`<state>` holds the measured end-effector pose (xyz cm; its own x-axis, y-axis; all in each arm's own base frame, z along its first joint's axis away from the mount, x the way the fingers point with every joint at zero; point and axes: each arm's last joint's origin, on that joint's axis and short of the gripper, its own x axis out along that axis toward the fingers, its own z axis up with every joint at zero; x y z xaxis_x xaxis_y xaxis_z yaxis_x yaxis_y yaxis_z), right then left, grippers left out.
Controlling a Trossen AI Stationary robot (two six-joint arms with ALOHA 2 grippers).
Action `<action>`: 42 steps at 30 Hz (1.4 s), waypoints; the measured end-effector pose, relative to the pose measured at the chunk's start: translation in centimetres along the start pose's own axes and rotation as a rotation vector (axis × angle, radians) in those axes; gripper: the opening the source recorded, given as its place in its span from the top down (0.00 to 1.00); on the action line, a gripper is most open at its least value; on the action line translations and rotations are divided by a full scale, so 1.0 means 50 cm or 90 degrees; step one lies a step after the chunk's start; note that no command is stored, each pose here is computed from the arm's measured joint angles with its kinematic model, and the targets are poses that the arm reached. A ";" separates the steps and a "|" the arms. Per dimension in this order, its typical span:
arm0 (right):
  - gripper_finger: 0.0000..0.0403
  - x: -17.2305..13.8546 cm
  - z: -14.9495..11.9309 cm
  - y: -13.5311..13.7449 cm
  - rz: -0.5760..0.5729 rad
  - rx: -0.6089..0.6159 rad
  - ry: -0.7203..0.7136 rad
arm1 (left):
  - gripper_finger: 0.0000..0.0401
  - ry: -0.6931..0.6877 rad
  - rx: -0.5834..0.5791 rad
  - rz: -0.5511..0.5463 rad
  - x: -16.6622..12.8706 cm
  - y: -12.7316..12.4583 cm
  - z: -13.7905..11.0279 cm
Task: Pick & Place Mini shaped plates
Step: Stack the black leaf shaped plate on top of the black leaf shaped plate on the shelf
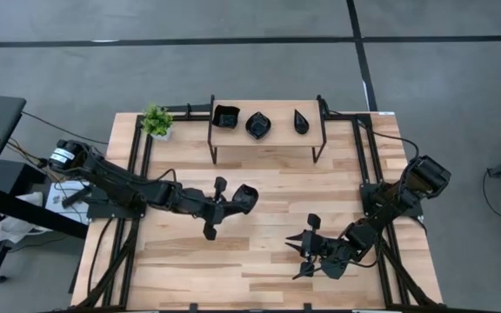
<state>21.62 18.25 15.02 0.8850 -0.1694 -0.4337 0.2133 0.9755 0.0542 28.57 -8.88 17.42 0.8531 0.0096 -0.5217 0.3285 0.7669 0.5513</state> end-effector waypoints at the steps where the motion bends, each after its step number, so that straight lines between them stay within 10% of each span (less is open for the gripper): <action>1: 0.85 0.000 0.000 0.000 0.000 0.000 0.000 | 0.97 -0.003 -0.003 0.004 0.001 0.005 -0.001; 20: 0.85 0.000 0.000 0.000 0.000 0.000 0.000 | 0.97 0.017 0.165 0.124 0.021 0.185 -0.003; 31: 0.85 0.000 0.000 0.000 0.000 0.000 0.000 | 0.98 0.036 0.134 0.131 0.005 0.344 -0.074; 42: 0.85 0.000 0.000 0.000 -0.001 -0.001 0.000 | 0.98 0.034 0.151 0.132 -0.007 0.379 -0.066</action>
<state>21.63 18.23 15.02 0.8849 -0.1712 -0.4332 0.2142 0.9754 0.0522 33.18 7.74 25.89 0.8911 0.1891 -0.4124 0.2406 0.5737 0.7829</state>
